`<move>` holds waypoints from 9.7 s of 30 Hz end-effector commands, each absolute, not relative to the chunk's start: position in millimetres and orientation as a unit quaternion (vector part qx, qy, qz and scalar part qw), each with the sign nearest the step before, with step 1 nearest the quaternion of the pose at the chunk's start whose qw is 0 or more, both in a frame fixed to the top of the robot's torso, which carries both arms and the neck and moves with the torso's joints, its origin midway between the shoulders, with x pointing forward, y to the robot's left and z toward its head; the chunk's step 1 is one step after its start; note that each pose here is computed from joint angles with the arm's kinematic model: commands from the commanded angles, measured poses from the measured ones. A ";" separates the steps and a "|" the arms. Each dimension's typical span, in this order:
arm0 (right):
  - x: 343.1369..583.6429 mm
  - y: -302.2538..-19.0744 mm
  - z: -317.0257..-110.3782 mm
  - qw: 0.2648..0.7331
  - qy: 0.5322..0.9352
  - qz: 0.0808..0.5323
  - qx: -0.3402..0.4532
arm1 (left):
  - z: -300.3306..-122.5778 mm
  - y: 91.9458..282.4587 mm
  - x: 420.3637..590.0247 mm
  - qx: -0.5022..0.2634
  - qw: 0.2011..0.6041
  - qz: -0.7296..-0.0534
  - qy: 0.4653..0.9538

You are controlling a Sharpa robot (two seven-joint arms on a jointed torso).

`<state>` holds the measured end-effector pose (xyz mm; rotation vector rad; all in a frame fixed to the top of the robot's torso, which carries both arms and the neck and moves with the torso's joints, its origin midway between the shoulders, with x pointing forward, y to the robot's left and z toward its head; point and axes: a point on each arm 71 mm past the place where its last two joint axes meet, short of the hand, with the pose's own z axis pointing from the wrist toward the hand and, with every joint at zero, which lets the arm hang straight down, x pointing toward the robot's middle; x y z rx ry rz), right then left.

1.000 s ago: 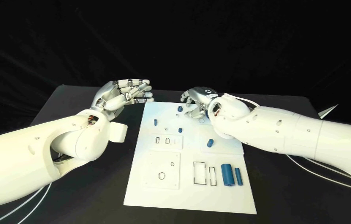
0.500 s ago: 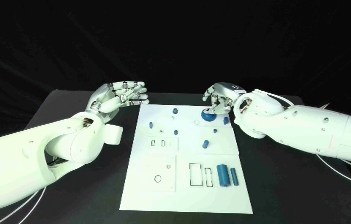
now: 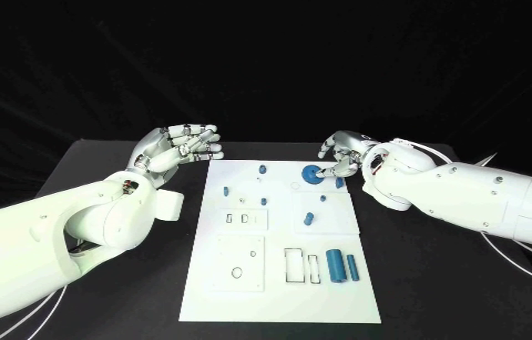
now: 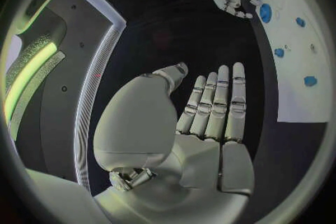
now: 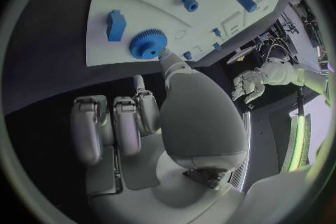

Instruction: Assemble the parts on the task board

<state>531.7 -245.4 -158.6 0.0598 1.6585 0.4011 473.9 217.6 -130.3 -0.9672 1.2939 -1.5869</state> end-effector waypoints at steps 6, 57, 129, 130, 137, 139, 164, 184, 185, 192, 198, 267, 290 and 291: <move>534.3 -238.5 -171.2 0.638 0.749 0.176 0.031 | -129.2 215.4 473.5 -0.383 0.415 -0.642 0.518; 521.1 -209.7 -159.8 0.717 0.670 0.192 -0.020 | -130.8 215.5 475.7 -0.384 0.413 -0.641 0.521; 515.8 -92.0 -186.6 0.689 0.680 0.227 -0.108 | -131.7 207.6 477.2 -0.382 0.402 -0.645 0.526; 516.2 -92.2 -186.7 0.689 0.680 0.227 -0.107 | -131.8 207.6 477.2 -0.382 0.402 -0.644 0.526; 517.5 -92.7 -187.7 0.687 0.682 0.228 -0.103 | -131.9 207.8 477.5 -0.382 0.402 -0.644 0.526; 517.5 -92.5 -188.2 0.684 0.685 0.228 -0.103 | -131.9 207.7 477.6 -0.382 0.402 -0.644 0.526; 520.2 -108.3 -195.2 0.663 0.715 0.208 -0.082 | -132.0 209.1 477.6 -0.384 0.405 -0.642 0.526; 504.2 -190.3 -164.7 0.675 0.694 0.249 0.017 | -132.3 212.9 478.5 -0.385 0.409 -0.639 0.524; 503.9 -200.0 -162.7 0.670 0.697 0.255 0.026 | -132.4 213.5 478.5 -0.386 0.410 -0.639 0.524; 502.8 -256.8 -156.6 0.652 0.699 0.289 0.056 | -132.6 215.0 479.3 -0.386 0.412 -0.638 0.524; 503.0 -299.3 -165.0 0.648 0.703 0.284 0.067 | -133.1 215.2 480.0 -0.386 0.411 -0.638 0.524; 510.4 -300.2 -209.2 0.623 0.730 0.272 0.073 | -135.4 221.6 483.5 -0.390 0.415 -0.633 0.524; 510.3 -298.6 -205.7 0.647 0.713 0.258 0.078 | -135.4 222.5 483.5 -0.390 0.416 -0.633 0.524; 510.1 -298.5 -205.3 0.649 0.711 0.258 0.078 | -135.4 222.5 483.5 -0.390 0.416 -0.633 0.524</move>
